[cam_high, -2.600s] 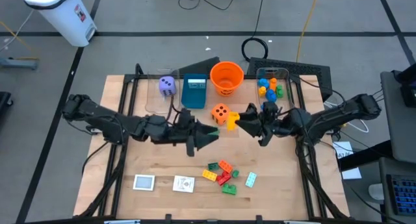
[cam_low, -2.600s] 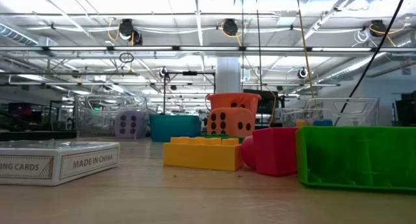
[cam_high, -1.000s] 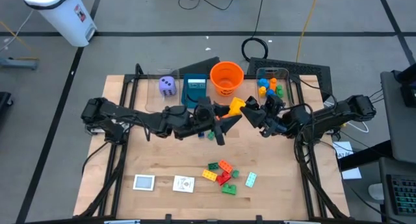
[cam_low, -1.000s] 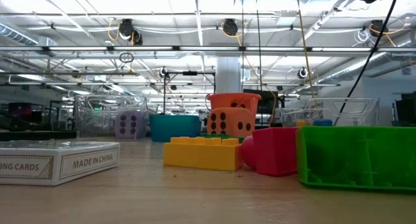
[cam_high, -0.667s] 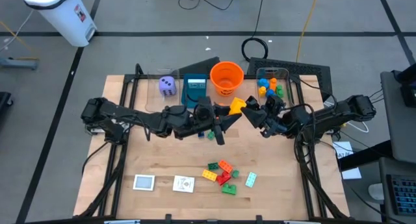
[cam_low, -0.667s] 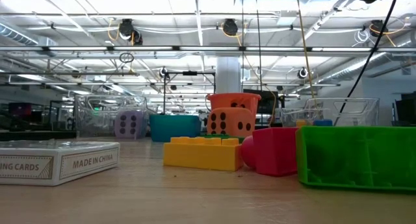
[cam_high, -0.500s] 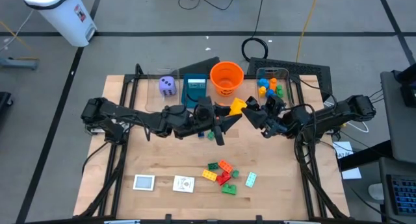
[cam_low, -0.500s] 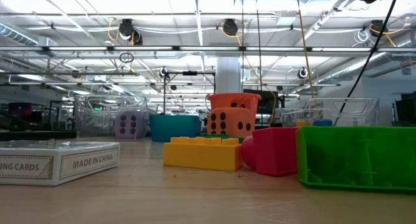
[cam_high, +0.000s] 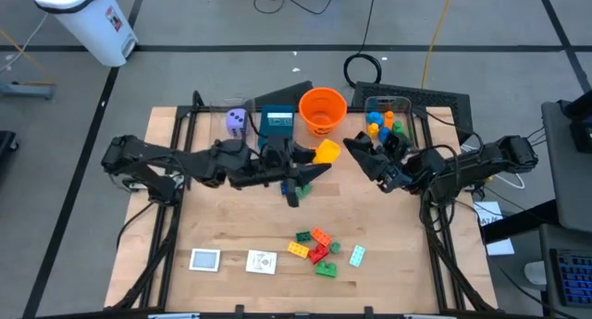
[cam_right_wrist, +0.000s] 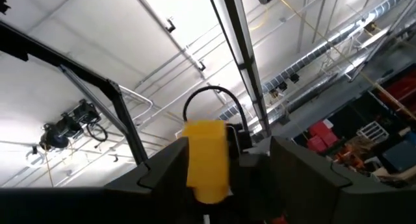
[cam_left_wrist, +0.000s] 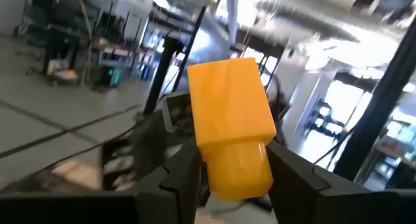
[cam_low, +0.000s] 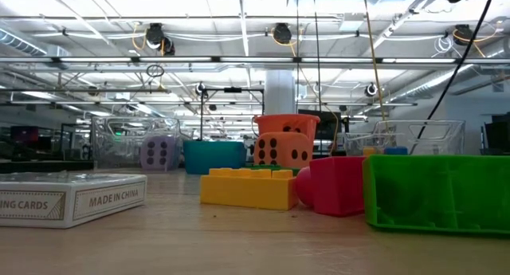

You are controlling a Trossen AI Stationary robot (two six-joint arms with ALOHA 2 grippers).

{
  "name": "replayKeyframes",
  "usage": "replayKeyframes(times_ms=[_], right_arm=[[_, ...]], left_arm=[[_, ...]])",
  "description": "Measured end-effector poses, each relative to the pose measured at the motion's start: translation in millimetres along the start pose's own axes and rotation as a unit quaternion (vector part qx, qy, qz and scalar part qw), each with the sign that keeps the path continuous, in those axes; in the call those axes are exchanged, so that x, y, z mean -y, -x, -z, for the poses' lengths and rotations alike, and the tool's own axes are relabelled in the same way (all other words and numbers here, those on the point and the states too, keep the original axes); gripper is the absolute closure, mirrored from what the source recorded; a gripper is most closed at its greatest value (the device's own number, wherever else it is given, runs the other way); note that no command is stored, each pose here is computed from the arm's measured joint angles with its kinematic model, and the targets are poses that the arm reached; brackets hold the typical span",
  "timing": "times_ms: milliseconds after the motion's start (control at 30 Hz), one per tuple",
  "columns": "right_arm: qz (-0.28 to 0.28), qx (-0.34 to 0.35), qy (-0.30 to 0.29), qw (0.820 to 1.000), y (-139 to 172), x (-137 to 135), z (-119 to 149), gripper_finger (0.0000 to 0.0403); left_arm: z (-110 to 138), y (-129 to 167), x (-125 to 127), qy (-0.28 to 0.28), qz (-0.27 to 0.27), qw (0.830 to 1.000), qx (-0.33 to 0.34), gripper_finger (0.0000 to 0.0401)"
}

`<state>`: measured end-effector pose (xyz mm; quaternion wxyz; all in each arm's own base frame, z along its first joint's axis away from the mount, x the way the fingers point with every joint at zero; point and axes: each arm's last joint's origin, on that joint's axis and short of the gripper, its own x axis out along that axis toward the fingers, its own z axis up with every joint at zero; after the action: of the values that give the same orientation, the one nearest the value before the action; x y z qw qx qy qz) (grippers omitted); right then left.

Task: Pick & Place Toys
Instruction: Put the yellow game piece into the right transparent bin

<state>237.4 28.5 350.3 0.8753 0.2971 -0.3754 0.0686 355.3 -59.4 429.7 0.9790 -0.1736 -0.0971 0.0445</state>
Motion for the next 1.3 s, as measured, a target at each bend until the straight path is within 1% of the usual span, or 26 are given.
replayKeyframes(times_ms=[100,167,200,267,333,400,467,600,700,800,867,933,1067,1167,1200,1300], right_arm=[[-0.003,0.006,0.026,1.0,1,-4,-7,0.017],[0.001,-0.003,0.042,0.999,-1,-7,-12,0.016],[0.004,-0.019,0.049,0.999,-2,-8,-14,0.0156],[0.01,-0.073,0.069,0.995,-9,-11,-16,0.015],[0.022,-0.148,0.091,0.985,-17,-14,-16,0.0147],[0.034,-0.226,0.115,0.967,-27,-18,-16,0.0148],[0.045,-0.289,0.136,0.947,-35,-21,-18,0.015],[0.047,-0.354,0.151,0.922,-48,-27,-22,0.0153],[0.038,-0.372,0.156,0.914,-55,-29,-25,0.0155],[0.032,-0.392,0.163,0.905,-57,-32,-27,0.0156],[0.038,-0.412,0.169,0.894,-56,-32,-28,0.0156],[0.043,-0.432,0.175,0.883,-54,-32,-28,0.0156],[0.062,-0.48,0.174,0.858,-50,-32,-31,0.0156],[0.062,-0.516,0.161,0.839,-46,-34,-32,0.0156],[0.063,-0.523,0.153,0.836,-45,-33,-31,0.0156],[0.065,-0.541,0.128,0.829,-42,-33,-29,0.0153]], left_arm=[[-13,16,-2,-0.005,-0.01,0.999,-0.032,0.0255],[-20,28,-3,-0.008,-0.014,0.998,-0.057,0.026],[-24,34,-4,-0.007,-0.016,0.997,-0.07,0.0261],[-28,43,-8,0.0,-0.02,0.995,-0.096,0.026],[-31,50,-12,0.008,-0.028,0.992,-0.122,0.0256],[-35,53,-14,0.009,-0.036,0.987,-0.154,0.0256],[-38,55,-16,0.006,-0.045,0.982,-0.183,0.0258],[-40,50,-19,-0.001,-0.052,0.97,-0.237,0.0259],[-38,42,-21,-0.001,-0.05,0.959,-0.277,0.0256],[-35,34,-23,0.004,-0.042,0.947,-0.319,0.0257],[-30,27,-24,0.005,-0.039,0.936,-0.349,0.0261],[-23,21,-26,0.003,-0.04,0.922,-0.386,0.0262],[-13,11,-24,0.003,-0.03,0.898,-0.439,0.0258],[-3,2,-24,0.008,-0.017,0.879,-0.477,0.0256],[2,-2,-24,0.01,-0.015,0.871,-0.491,0.0256],[11,-12,-24,0.014,-0.003,0.859,-0.513,0.0255]])
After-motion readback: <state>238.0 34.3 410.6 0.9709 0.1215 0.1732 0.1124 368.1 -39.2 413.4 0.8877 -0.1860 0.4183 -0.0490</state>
